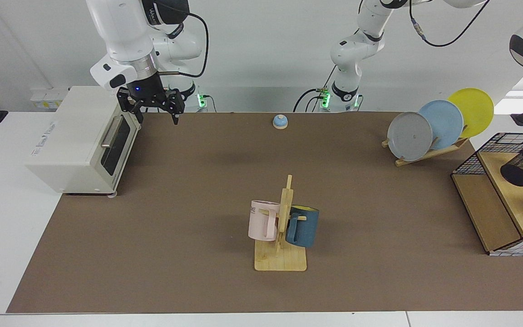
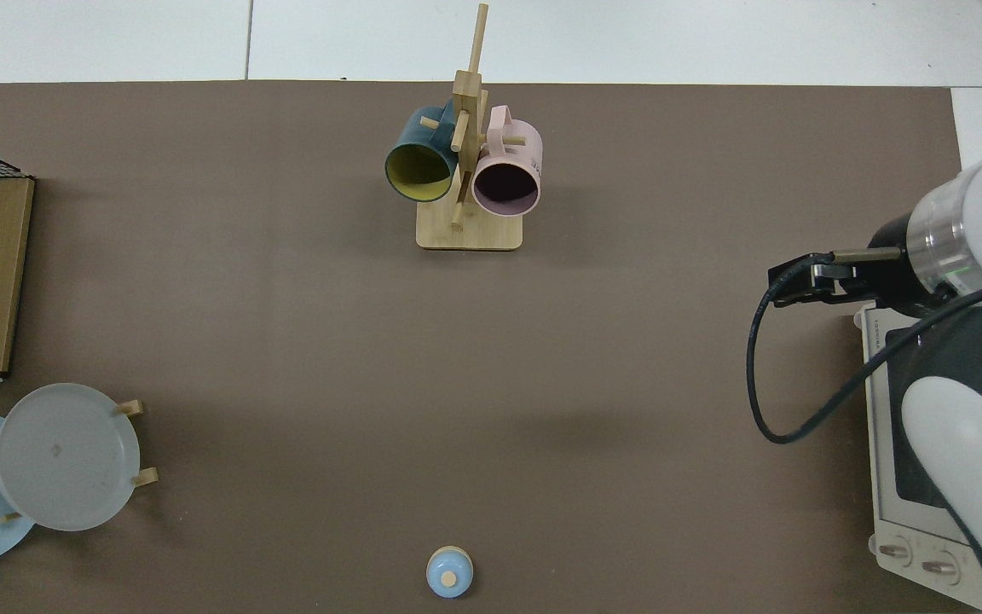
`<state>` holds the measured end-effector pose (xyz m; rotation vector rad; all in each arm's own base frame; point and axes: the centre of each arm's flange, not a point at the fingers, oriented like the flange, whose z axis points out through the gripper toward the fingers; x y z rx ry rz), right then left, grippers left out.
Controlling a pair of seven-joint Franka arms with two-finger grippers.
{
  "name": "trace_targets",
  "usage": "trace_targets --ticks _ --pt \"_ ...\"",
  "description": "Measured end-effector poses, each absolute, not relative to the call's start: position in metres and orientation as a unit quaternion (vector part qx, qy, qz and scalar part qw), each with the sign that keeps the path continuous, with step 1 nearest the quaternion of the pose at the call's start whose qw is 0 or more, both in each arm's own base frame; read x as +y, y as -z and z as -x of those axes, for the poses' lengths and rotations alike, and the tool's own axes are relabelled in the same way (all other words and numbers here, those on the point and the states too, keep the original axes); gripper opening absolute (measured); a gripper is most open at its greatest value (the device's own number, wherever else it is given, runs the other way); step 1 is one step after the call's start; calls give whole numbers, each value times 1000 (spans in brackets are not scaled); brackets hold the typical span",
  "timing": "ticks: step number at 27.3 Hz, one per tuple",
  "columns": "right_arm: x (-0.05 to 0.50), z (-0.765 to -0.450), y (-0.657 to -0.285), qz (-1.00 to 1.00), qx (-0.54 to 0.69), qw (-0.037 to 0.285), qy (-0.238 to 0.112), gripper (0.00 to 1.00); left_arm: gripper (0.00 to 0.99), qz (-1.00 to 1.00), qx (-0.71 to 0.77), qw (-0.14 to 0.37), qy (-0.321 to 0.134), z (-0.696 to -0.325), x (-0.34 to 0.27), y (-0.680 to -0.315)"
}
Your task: Put markers into pen holder
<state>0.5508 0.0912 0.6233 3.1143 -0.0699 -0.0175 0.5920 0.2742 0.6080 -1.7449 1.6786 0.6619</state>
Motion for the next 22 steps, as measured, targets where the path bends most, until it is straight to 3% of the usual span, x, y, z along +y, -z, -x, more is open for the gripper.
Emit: trace_targets --ticks 22 --pt "91 -551 -623 -1000 -23 13 6 1000 163 647 667 289 -230 -624 271 -547"
